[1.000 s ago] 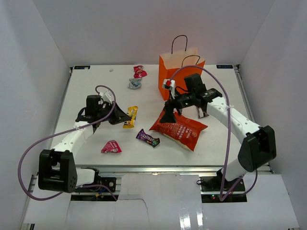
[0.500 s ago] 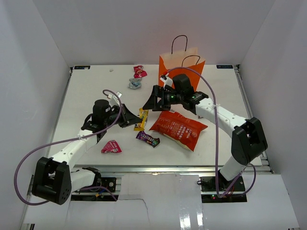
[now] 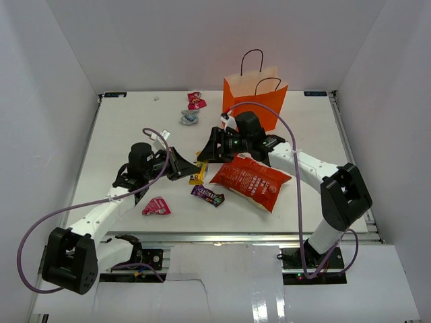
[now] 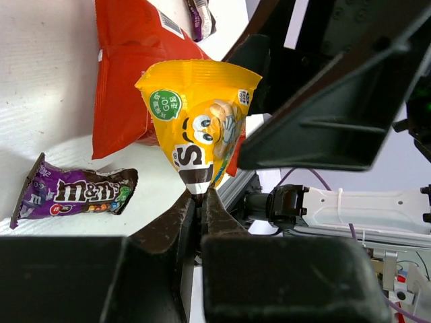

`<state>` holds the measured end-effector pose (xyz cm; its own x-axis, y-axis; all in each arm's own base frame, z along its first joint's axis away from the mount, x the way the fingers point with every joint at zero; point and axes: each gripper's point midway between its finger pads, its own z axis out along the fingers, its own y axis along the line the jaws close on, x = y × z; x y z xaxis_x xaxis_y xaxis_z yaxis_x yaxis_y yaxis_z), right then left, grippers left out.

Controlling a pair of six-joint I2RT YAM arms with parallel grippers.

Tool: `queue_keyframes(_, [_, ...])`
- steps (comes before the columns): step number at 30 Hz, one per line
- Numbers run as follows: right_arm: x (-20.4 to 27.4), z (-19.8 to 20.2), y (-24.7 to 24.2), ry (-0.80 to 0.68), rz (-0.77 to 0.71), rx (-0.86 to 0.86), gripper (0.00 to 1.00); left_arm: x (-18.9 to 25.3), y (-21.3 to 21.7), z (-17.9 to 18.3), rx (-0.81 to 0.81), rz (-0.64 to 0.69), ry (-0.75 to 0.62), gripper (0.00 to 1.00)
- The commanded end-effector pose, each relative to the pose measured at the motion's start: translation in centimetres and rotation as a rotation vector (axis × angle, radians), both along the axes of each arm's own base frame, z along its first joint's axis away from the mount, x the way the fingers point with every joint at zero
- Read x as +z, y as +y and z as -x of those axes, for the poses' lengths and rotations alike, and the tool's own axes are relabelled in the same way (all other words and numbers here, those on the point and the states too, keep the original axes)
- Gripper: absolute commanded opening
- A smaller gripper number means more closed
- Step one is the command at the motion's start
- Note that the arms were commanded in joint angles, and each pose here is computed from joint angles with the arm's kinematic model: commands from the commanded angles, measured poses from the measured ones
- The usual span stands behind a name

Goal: Place the snacks into the paper bag

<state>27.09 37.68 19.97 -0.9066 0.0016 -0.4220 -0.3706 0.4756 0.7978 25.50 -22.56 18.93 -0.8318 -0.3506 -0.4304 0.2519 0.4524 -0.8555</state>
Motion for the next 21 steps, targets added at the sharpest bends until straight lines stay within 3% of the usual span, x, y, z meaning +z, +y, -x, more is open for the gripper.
queue_keyframes(1, [0.2, -0.9, 0.7, -0.036, -0.037, -0.011, 0.65, 1.5, -0.4, 0.8, -0.031, 0.04, -0.052, 0.12])
queue_keyframes(7, [0.4, -0.9, 1.2, -0.043, -0.069, 0.018, 0.42, 1.7, -0.6, 1.3, -0.055, 0.049, -0.058, 0.17])
queue_keyframes(10, [1.1, -0.7, 1.3, -0.071, -0.086, 0.04, 0.31, 1.9, -0.6, 1.6, -0.059, 0.053, -0.064, 0.34])
queue_keyframes(11, [1.4, -0.8, 1.2, -0.09, -0.088, 0.049, 0.27, 2.0, -0.5, 1.8, -0.059, 0.055, -0.07, 0.43])
queue_keyframes(12, [1.9, -0.7, 1.2, -0.108, -0.096, 0.063, 0.25, 2.3, -0.5, 1.8, -0.059, 0.059, -0.077, 0.6])
queue_keyframes(14, [2.4, -0.9, 0.8, -0.167, -0.1, 0.085, 0.2, 3.3, -0.3, 2.2, -0.058, 0.063, -0.108, 0.7])
queue_keyframes(15, [3.4, -0.8, 0.7, -0.201, -0.114, 0.106, 0.18, 3.6, -0.2, 2.3, -0.059, 0.054, -0.128, 0.83])
queue_keyframes(21, [8.4, -2.1, -1.6, -0.547, -0.187, 0.28, 0.15, 6.3, 1.1, 2.3, -0.013, -0.033, -0.209, 0.89])
